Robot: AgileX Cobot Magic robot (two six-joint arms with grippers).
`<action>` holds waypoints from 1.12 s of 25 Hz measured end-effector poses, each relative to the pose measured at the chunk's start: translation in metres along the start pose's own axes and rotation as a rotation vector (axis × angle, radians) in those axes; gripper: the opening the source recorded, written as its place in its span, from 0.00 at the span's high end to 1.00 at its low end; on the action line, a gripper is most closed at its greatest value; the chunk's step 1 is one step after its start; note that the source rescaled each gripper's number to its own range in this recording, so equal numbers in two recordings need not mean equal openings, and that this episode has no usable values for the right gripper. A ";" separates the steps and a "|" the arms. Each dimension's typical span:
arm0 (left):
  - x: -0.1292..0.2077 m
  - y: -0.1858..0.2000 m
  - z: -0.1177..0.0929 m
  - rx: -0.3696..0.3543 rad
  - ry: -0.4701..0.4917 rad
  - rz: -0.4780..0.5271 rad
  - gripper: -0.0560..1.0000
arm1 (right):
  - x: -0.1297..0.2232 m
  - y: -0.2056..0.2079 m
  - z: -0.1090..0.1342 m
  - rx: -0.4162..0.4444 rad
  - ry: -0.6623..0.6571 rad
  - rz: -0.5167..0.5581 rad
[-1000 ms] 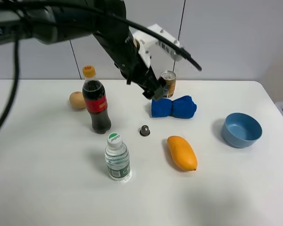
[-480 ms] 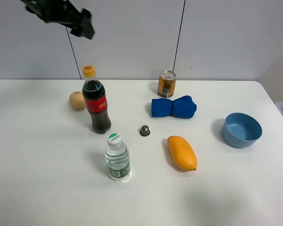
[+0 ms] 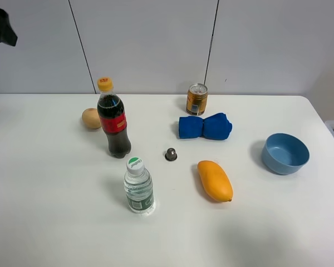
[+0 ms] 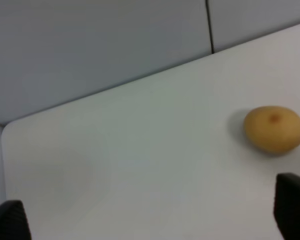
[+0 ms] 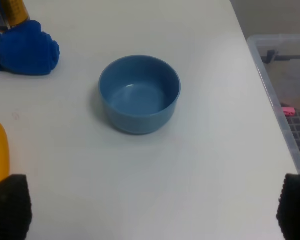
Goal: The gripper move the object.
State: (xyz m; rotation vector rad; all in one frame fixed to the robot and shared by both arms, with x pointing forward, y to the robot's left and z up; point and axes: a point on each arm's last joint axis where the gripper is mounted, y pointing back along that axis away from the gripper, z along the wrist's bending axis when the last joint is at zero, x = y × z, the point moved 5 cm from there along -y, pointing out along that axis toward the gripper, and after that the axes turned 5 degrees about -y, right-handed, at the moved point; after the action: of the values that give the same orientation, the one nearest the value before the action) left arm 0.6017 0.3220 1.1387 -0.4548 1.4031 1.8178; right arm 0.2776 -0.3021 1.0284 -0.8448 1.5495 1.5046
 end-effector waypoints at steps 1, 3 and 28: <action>0.009 0.006 0.002 -0.011 0.009 -0.001 0.01 | 0.000 0.000 0.001 -0.005 -0.003 0.000; 0.034 0.026 0.005 -0.035 0.031 0.004 0.01 | 0.000 0.000 0.001 -0.005 -0.003 0.000; 0.198 0.196 -0.072 -0.166 0.195 -0.442 0.01 | 0.000 0.000 0.000 0.000 0.000 0.000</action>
State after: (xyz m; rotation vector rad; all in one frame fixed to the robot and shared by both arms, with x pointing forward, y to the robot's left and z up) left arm 0.3157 0.3091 1.1063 -0.9697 1.1635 1.5593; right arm 0.2776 -0.3021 1.0284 -0.8448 1.5495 1.5046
